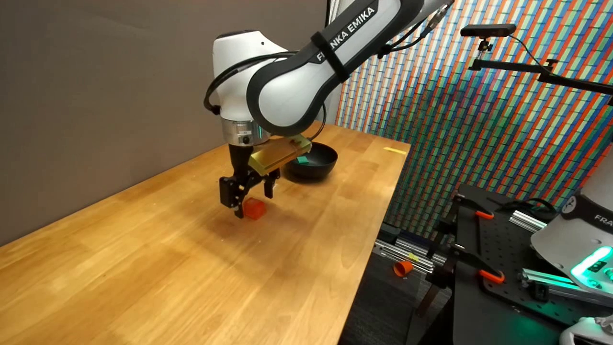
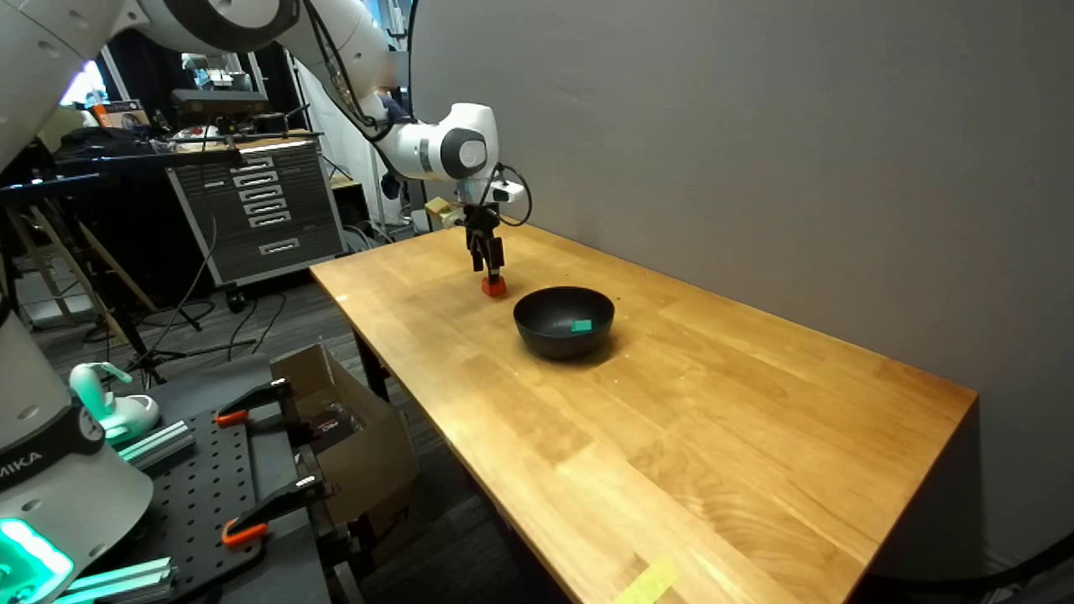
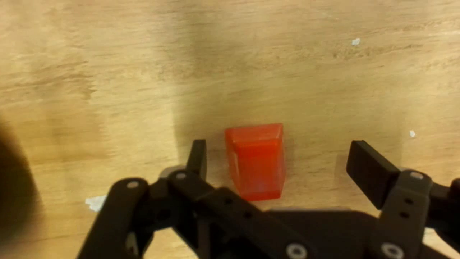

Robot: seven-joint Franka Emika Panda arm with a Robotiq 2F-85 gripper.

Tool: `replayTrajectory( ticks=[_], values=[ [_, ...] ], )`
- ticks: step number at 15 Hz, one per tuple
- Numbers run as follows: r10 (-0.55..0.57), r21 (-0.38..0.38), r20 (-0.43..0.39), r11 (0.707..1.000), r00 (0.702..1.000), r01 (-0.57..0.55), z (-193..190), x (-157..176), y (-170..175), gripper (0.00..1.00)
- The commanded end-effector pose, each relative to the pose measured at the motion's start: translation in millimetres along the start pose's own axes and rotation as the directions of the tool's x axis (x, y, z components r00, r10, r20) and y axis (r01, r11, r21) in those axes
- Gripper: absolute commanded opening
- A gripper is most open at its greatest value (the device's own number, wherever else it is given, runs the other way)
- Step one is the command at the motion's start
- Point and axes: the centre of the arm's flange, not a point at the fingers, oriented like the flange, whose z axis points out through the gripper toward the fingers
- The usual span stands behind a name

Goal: Put the orange and green building blocks in the black bowl

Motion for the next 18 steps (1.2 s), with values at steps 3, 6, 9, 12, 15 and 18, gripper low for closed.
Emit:
replayTrajectory(
  ticks=[3,6,9,12,15,18],
  values=[
    [-0.097,-0.013,-0.025,0.995,0.995,0.096,21.5,8.3,-18.0,0.68],
    [-0.169,-0.081,-0.048,0.983,0.984,0.165,21.8,9.5,-22.2,0.42],
    [-0.211,-0.128,-0.070,0.971,0.975,0.200,13.0,11.7,-22.1,0.23],
    [-0.227,-0.183,-0.088,0.961,0.970,0.208,7.6,17.9,-12.9,0.20],
    [-0.173,-0.241,-0.110,0.960,0.979,0.143,-21.2,20.2,21.6,0.20],
    [-0.072,-0.301,-0.114,0.953,0.991,0.034,-56.9,15.6,68.1,0.20]
  ],
)
